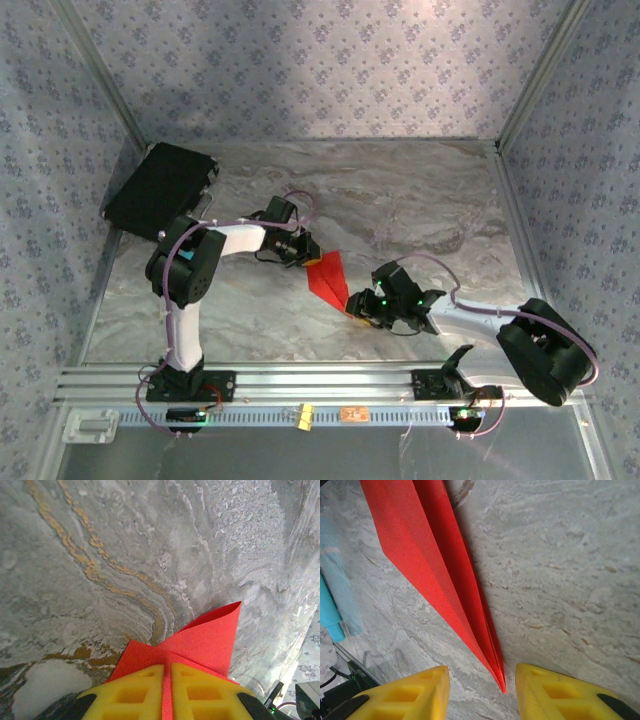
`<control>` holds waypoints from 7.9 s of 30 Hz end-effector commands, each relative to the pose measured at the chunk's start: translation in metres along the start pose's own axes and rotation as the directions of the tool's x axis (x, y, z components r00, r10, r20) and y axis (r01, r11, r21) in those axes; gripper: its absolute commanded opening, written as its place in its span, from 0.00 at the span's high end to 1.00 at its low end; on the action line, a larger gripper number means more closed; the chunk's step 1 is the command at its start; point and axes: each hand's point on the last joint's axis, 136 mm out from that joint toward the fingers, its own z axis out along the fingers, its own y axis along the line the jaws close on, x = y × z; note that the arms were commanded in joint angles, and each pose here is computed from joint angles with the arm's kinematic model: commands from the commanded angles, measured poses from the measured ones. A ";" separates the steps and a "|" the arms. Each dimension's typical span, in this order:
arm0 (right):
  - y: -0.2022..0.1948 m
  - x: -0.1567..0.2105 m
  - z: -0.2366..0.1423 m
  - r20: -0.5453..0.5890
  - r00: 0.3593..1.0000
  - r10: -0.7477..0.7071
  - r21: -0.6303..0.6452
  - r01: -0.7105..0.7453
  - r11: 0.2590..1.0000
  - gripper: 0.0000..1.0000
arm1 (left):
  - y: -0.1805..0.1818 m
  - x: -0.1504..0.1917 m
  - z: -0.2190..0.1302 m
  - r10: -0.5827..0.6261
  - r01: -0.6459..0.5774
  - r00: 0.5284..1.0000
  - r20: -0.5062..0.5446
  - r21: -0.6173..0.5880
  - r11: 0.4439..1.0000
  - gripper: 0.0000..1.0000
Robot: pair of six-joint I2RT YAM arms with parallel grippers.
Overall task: Fold a paper plane with a square sheet of paper (pick it up from the middle)
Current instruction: Fourth fold the wing at the center of the table, then turn over the paper at the center of the table.
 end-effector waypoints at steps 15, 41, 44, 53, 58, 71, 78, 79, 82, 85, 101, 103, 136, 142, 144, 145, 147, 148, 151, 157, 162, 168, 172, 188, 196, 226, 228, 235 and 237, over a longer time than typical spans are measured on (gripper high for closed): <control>0.002 0.004 0.004 -0.025 1.000 0.018 -0.030 -0.018 0.999 0.63 | 0.035 0.009 0.000 -0.061 0.060 0.998 -0.008 -0.110 0.992 0.87; 0.006 0.001 0.008 -0.020 0.999 0.032 -0.062 -0.033 0.998 0.67 | 0.036 0.008 0.000 -0.067 0.067 0.998 -0.004 -0.109 0.992 0.87; 0.012 -0.004 0.007 0.001 1.000 0.018 -0.083 -0.017 0.996 0.67 | 0.035 0.008 0.000 -0.066 0.065 0.998 -0.005 -0.106 0.992 0.87; 0.024 -0.017 0.003 0.041 0.998 -0.038 -0.125 0.042 0.991 0.63 | 0.035 0.008 0.001 -0.069 0.068 0.998 -0.007 -0.102 0.992 0.87; 0.036 -0.025 0.001 0.052 0.995 -0.080 -0.163 0.088 0.983 0.63 | 0.034 0.009 0.001 -0.069 0.068 0.998 -0.009 -0.100 0.993 0.87; 0.039 -0.035 0.002 0.055 0.994 -0.094 -0.206 0.103 0.973 0.65 | 0.031 0.010 0.000 -0.065 0.064 0.998 -0.009 -0.097 0.993 0.87; 0.038 -0.036 0.006 0.046 0.994 -0.096 -0.210 0.104 0.972 0.68 | 0.031 0.010 0.000 -0.065 0.064 0.998 -0.009 -0.098 0.993 0.87; 0.036 -0.037 0.006 0.047 0.995 -0.093 -0.207 0.101 0.973 0.68 | 0.031 0.010 0.000 -0.065 0.064 0.998 -0.008 -0.098 0.993 0.87; 0.034 -0.037 0.008 0.049 0.995 -0.089 -0.201 0.097 0.975 0.70 | 0.031 0.010 0.001 -0.063 0.062 0.998 -0.009 -0.098 0.993 0.87; 0.034 -0.038 0.009 0.048 0.995 -0.091 -0.209 0.099 0.973 0.72 | 0.030 0.010 0.001 -0.063 0.062 0.998 -0.010 -0.096 0.993 0.87; 0.034 -0.036 0.007 0.055 0.991 -0.120 -0.224 0.130 0.966 0.88 | -0.019 -0.009 -0.029 0.023 -0.022 0.999 0.034 -0.020 1.000 0.66; 0.036 -0.038 0.004 0.066 0.989 -0.131 -0.227 0.143 0.963 0.89 | -0.031 -0.011 -0.040 0.047 -0.047 0.997 0.057 -0.009 0.999 0.57; 0.008 -0.082 -0.104 0.324 0.864 -0.386 0.382 0.254 0.888 0.98 | -0.087 0.015 -0.085 0.186 -0.201 0.957 0.223 0.045 0.979 0.21; 0.009 -0.093 -0.157 0.330 0.727 -0.602 0.720 0.218 0.659 1.00 | -0.058 0.010 -0.105 0.199 -0.170 0.935 0.295 -0.120 0.978 0.19; 0.013 -0.095 -0.170 0.287 0.678 -0.676 0.805 0.211 0.554 1.00 | -0.050 0.008 -0.112 0.182 -0.148 0.931 0.315 -0.130 0.980 0.17; 0.014 -0.096 -0.175 0.264 0.665 -0.699 0.838 0.200 0.507 1.00 | -0.046 0.007 -0.115 0.177 -0.140 0.929 0.324 -0.134 0.981 0.15; 0.015 -0.097 -0.174 0.198 0.666 -0.720 0.880 0.203 0.429 1.00 | -0.037 0.006 -0.120 0.163 -0.118 0.931 0.326 -0.153 0.981 0.06; 0.014 -0.098 -0.173 0.158 0.673 -0.723 0.900 0.203 0.386 1.00 | -0.035 0.005 -0.123 0.162 -0.114 0.930 0.330 -0.160 0.981 0.05; 0.016 -0.099 -0.163 0.053 0.676 -0.735 0.934 0.227 0.276 1.00 | -0.023 0.004 -0.134 0.149 -0.082 0.925 0.351 -0.199 0.977 0.00; 0.031 -0.088 -0.113 -0.110 0.611 -0.784 0.912 0.376 0.165 0.98 | 0.009 0.000 -0.156 0.068 0.044 0.908 0.413 -0.258 0.965 0.00; 0.027 -0.074 -0.079 -0.181 0.622 -0.762 0.864 0.471 0.179 0.96 | 0.027 -0.003 -0.162 0.006 0.120 0.903 0.431 -0.265 0.957 0.01; 0.037 -0.047 -0.028 -0.181 0.642 -0.745 0.706 0.612 0.356 0.92 | 0.024 -0.005 -0.157 -0.008 0.119 0.910 0.414 -0.242 0.963 0.02; 0.050 -0.032 -0.004 -0.205 0.640 -0.740 0.599 0.680 0.422 0.90 | 0.022 -0.006 -0.156 -0.012 0.116 0.909 0.416 -0.226 0.967 0.03; 0.084 -0.053 -0.022 0.090 0.854 -0.512 0.040 0.510 0.859 0.61 | 0.009 -0.005 -0.142 -0.005 0.063 0.930 0.368 -0.147 0.987 0.06; 0.082 -0.050 0.014 -0.013 0.897 -0.441 -0.050 0.440 0.896 0.85 | 0.000 0.000 -0.129 0.012 0.024 0.944 0.329 -0.106 0.994 0.07; 0.061 -0.057 0.068 0.180 0.968 0.174 -0.119 -0.154 0.981 0.81 | -0.020 0.011 -0.094 0.029 -0.023 0.979 0.201 -0.029 0.999 0.47; 0.081 -0.061 0.059 0.188 0.976 0.112 -0.157 -0.082 0.984 0.79 | -0.021 0.011 -0.093 0.032 -0.027 0.980 0.198 -0.027 0.999 0.52; 0.073 -0.072 0.030 0.269 0.963 0.033 -0.054 -0.019 0.998 0.77 | -0.033 0.016 -0.083 0.052 -0.054 0.987 0.155 0.008 0.998 0.65; 0.061 -0.075 0.022 0.294 0.955 0.050 -0.034 -0.042 0.999 0.77 | -0.038 0.017 -0.079 0.061 -0.065 0.989 0.138 0.023 0.998 0.69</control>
